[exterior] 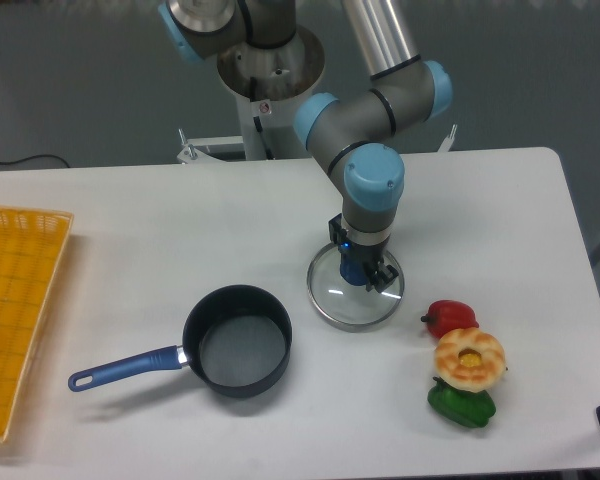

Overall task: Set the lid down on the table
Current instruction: 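Open the gripper to release the lid knob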

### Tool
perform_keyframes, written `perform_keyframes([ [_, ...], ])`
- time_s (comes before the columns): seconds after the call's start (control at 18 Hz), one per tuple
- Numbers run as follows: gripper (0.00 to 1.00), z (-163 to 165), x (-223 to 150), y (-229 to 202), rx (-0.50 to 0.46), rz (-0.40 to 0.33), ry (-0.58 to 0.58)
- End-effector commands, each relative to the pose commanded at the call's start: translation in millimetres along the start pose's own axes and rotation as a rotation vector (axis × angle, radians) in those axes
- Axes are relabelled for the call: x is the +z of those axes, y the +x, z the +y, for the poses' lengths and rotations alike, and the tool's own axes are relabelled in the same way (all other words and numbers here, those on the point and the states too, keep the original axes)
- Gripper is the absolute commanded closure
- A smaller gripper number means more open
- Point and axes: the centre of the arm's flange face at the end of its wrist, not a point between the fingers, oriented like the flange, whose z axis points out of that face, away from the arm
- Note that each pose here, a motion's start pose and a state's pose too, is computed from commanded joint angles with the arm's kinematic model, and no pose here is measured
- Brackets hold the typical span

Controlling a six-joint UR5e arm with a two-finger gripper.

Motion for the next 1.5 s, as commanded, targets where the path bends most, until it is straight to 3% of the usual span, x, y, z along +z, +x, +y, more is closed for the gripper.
perform_keyframes([
  [1.06, 0.36, -0.4, 3.2, -0.2, -0.005, 0.004, -0.005],
  [1.33, 0.2, -1.2, 3.2, 0.1, -0.003, 0.004, -0.005],
  [1.5, 0.15, -1.2, 3.2, 0.1, -0.002, 0.004, -0.005],
])
